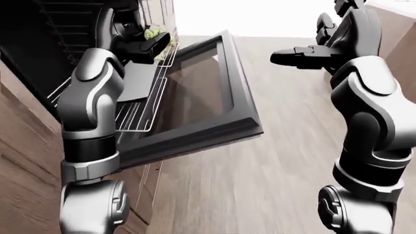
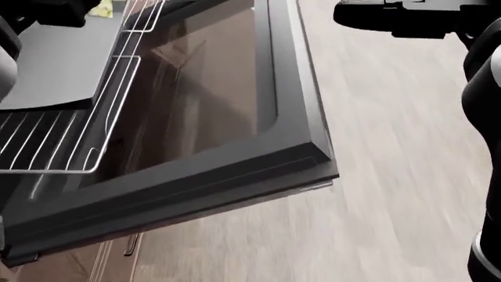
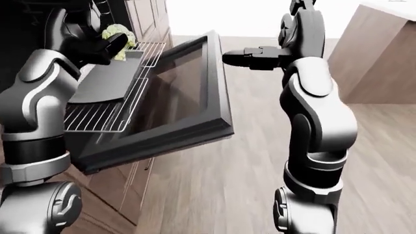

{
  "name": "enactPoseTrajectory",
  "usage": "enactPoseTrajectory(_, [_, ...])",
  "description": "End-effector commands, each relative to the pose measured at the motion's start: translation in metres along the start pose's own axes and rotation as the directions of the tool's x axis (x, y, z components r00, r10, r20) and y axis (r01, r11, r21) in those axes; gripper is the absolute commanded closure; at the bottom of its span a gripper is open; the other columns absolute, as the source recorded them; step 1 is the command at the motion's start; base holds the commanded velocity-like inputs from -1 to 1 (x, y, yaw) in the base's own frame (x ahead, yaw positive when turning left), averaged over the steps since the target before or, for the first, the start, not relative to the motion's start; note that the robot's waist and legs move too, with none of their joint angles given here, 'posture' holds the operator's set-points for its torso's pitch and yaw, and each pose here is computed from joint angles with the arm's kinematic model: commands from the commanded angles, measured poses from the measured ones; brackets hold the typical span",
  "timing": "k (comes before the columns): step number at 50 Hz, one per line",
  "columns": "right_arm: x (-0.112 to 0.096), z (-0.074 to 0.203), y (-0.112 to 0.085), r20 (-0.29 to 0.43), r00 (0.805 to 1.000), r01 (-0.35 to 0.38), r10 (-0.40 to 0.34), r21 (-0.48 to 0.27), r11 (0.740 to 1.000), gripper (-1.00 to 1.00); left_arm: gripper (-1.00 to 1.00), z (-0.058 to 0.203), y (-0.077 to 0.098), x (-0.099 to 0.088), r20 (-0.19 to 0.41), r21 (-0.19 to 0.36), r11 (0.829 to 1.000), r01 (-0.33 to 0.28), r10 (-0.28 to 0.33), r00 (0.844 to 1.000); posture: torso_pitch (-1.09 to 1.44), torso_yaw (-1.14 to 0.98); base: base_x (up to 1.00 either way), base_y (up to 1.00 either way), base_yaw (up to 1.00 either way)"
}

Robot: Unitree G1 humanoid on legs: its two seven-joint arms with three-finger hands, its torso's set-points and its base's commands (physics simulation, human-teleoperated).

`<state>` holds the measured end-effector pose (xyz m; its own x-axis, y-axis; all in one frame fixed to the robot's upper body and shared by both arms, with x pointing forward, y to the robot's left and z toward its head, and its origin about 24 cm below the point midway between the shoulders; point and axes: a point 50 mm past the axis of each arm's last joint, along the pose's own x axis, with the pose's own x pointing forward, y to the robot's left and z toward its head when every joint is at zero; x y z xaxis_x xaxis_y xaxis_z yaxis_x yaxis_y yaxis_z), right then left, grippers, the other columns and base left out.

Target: Place the broccoli on the rack of the oven.

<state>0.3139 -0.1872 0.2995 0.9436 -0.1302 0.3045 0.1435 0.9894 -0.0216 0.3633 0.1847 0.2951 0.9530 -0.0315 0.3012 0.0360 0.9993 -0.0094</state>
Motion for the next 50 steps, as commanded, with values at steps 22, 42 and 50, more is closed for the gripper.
enactPoseTrajectory(22, [0.0000, 0.0123, -0.0004, 0.056, 0.998, 0.005, -0.006, 0.020, 1.000, -1.00, 1.00, 0.0142, -0.0023, 0.0008, 0.060, 0.003, 1.000, 0.011, -0.011, 0.998, 0.00, 0.00, -0.02, 0.00, 0.00])
enactPoseTrajectory(42, [-0.0018, 0.0146, 0.0002, 0.079, 0.997, -0.009, 0.007, 0.027, 1.000, -1.00, 1.00, 0.0157, -0.0020, 0.0003, 0.062, 0.001, 1.000, 0.007, -0.007, 0.998, 0.00, 0.00, 0.20, 0.00, 0.00])
enactPoseTrajectory(50, [-0.0022, 0.0145, 0.0014, 0.081, 0.997, -0.015, 0.013, 0.023, 1.000, -1.00, 1.00, 0.0164, -0.0018, -0.0003, 0.064, 0.001, 1.000, 0.009, -0.009, 0.998, 0.00, 0.00, 0.00, 0.00, 0.00])
